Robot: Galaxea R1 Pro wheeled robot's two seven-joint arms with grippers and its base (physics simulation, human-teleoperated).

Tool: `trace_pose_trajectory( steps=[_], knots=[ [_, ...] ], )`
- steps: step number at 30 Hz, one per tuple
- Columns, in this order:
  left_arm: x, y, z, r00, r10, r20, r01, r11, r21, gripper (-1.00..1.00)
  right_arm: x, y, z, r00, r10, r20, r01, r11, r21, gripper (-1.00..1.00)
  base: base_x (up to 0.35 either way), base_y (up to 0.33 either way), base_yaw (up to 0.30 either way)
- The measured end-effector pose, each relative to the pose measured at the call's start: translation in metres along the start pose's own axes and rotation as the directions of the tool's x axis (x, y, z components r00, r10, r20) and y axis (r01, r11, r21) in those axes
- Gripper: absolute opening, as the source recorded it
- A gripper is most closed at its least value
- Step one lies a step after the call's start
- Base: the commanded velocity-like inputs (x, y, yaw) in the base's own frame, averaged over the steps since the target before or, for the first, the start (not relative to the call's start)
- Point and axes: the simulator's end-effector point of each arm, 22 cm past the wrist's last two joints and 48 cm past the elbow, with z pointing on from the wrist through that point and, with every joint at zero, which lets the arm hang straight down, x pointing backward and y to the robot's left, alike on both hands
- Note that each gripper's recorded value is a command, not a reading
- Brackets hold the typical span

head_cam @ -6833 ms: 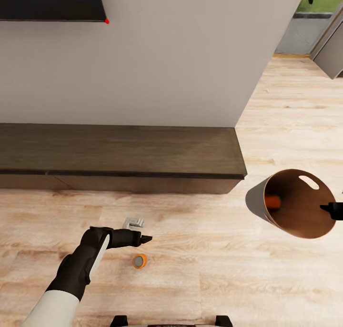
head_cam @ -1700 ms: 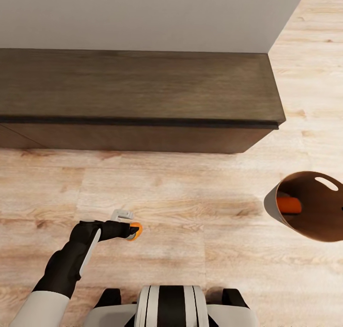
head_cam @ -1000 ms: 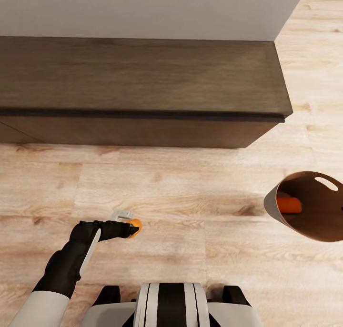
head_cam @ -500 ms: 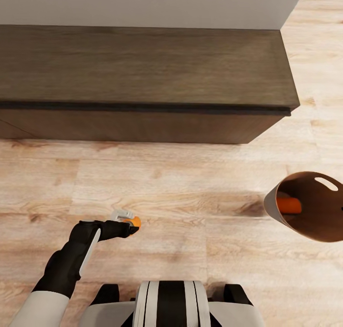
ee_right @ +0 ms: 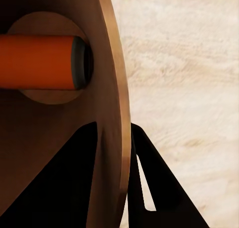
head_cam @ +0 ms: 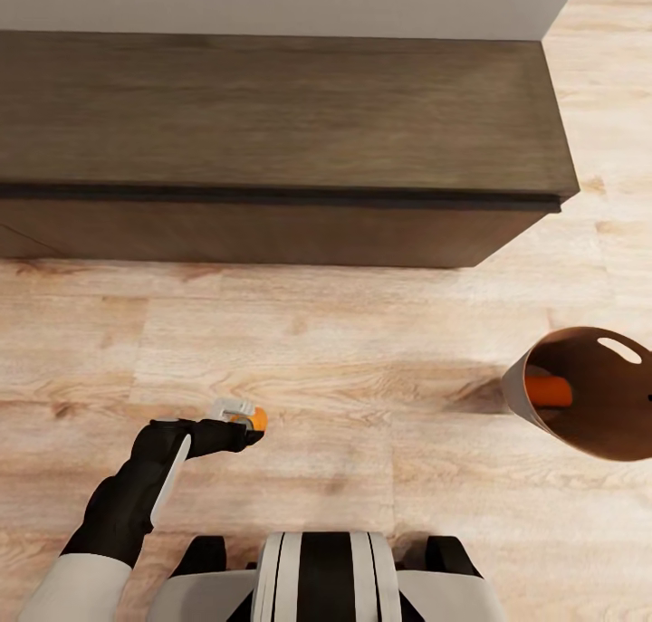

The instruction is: Put the three can of soda from the living room inside the tash can in the kitchen.

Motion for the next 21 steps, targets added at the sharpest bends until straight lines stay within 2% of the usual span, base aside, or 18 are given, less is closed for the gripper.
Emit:
trace_pose_trajectory(
  steps=[15,16,21],
  knots=[
    [0.0058,0.0014,0.0056,1.000,-0.004,-0.012,0.004,1.000,0.000,1.00,0.0042,0.0016,0.0069,1.000,-0.004,-0.016,0.004,1.000,0.000,-1.00,0.000,0.000,0.000],
    [0.0060,0.0015,0.0057,1.000,-0.004,-0.013,0.004,1.000,0.000,-1.00,0.0044,0.0015,0.0071,1.000,-0.005,-0.016,0.005,1.000,0.001,-1.00,0.000,0.000,0.000],
    [0.0030,0.0003,0.0042,1.000,-0.005,-0.005,0.005,1.000,0.003,-1.00,0.0045,0.0016,0.0072,1.000,-0.005,-0.016,0.005,1.000,0.001,-1.00,0.000,0.000,0.000]
  ],
)
